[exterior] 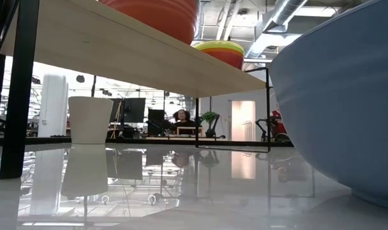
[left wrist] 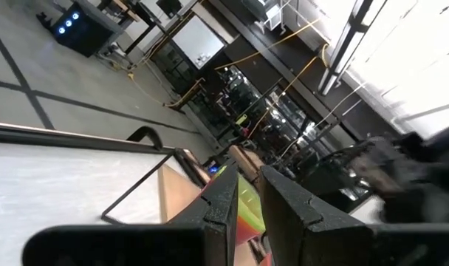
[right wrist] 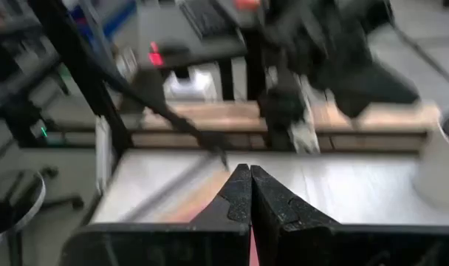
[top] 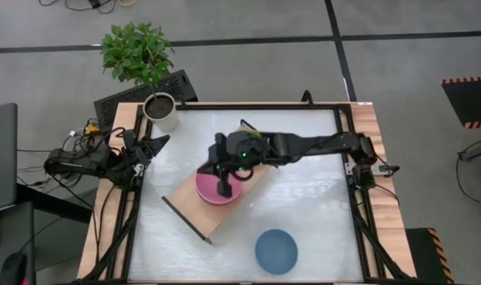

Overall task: Place and stack bowls onto a shelf
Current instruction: Stack the pink bowl on top of the green bowl into the shelf

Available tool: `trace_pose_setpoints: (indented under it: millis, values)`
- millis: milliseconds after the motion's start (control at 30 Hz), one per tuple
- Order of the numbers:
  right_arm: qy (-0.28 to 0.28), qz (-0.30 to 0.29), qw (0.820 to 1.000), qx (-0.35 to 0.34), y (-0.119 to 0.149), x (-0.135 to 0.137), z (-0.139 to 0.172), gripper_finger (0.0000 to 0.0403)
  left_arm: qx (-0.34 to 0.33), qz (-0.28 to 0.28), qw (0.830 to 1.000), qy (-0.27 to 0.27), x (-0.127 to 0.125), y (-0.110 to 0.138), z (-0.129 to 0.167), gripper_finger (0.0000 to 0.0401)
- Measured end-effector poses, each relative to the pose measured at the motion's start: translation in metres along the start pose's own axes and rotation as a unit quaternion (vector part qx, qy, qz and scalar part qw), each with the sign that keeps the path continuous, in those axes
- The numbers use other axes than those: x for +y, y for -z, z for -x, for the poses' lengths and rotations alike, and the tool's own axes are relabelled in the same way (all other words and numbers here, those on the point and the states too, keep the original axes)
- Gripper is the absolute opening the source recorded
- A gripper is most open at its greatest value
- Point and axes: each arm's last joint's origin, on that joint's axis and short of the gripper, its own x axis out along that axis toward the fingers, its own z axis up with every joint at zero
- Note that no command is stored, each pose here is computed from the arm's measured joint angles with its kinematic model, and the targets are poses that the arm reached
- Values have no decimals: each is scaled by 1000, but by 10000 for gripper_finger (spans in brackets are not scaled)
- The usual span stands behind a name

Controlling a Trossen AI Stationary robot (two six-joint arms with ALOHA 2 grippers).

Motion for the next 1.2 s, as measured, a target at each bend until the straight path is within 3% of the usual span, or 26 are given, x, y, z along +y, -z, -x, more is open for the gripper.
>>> trace_pose_setpoints:
  millis: [200, 500, 767, 1200]
  values:
    - [-18, 8, 1000, -4, 13, 16, -25, 19, 4, 4, 1000, -5, 1, 1, 0, 43]
    - [-37, -5, 999, 22, 30, 17, -43, 19, 9, 10, 1000, -9, 2, 2, 0, 43]
    - [-39, -4, 999, 12, 23, 14, -36, 19, 10, 11, 1000, -10, 2, 2, 0, 43]
    - [-27, -12, 998, 54, 31, 5, -36, 19, 10, 11, 1000, -10, 2, 2, 0, 43]
